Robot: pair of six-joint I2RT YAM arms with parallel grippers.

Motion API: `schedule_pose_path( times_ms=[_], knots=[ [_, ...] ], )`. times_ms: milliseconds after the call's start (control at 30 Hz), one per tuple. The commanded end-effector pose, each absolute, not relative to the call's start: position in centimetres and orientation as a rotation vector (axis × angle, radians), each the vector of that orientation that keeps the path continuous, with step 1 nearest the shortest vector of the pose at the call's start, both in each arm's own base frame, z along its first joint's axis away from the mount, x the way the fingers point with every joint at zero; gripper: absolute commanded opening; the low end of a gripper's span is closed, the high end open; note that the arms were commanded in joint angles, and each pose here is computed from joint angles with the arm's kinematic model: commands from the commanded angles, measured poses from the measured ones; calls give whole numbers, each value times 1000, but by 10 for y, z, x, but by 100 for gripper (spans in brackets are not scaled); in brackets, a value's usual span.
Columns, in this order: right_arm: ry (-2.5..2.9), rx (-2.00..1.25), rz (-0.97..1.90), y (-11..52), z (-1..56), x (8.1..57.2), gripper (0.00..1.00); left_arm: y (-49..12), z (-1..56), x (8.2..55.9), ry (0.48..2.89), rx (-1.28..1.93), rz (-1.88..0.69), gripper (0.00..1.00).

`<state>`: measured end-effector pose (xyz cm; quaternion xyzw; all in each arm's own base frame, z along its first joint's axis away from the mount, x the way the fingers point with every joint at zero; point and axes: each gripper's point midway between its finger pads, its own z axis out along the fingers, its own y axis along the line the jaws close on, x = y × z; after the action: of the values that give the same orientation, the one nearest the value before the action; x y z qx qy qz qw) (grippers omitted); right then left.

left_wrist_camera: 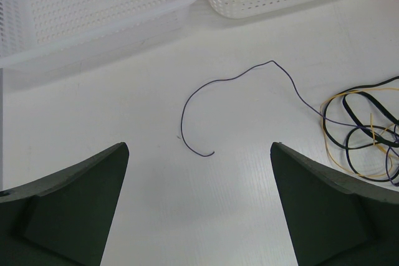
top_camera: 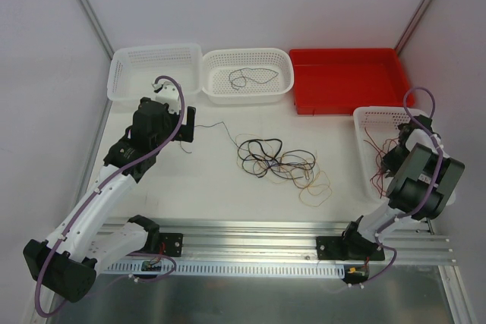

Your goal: Untangle the cables

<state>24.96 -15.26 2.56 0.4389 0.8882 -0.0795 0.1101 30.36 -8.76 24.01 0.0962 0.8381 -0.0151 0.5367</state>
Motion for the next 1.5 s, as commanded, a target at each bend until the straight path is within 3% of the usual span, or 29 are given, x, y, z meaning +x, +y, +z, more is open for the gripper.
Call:
schedule_pose_path(
  times_ms=[0, 100, 400, 567, 1033, 1233, 1467],
  knots=[
    [2590, 1306, -268, -154, 43, 244, 23, -90, 243, 305, 1976, 233, -57, 99],
    [2545, 1308, -296, -158, 55, 245, 34, -90, 243, 306, 1974, 232, -60, 99],
    [2440, 1306, -320, -164, 87, 249, 42, -90, 243, 306, 1974, 233, -59, 99],
    [2351, 1289, -320, -167, 114, 253, 58, -90, 243, 306, 1975, 233, -62, 99],
    [2114, 1231, -348, -170, 193, 250, 90, -91, 243, 306, 1976, 238, -65, 99],
    [2080, 941, -193, -127, 244, 267, 99, -95, 241, 305, 1984, 254, -85, 99],
    [2220, 265, 143, 6, 253, 292, 98, -108, 235, 305, 2011, 253, -166, 99]
  ],
)
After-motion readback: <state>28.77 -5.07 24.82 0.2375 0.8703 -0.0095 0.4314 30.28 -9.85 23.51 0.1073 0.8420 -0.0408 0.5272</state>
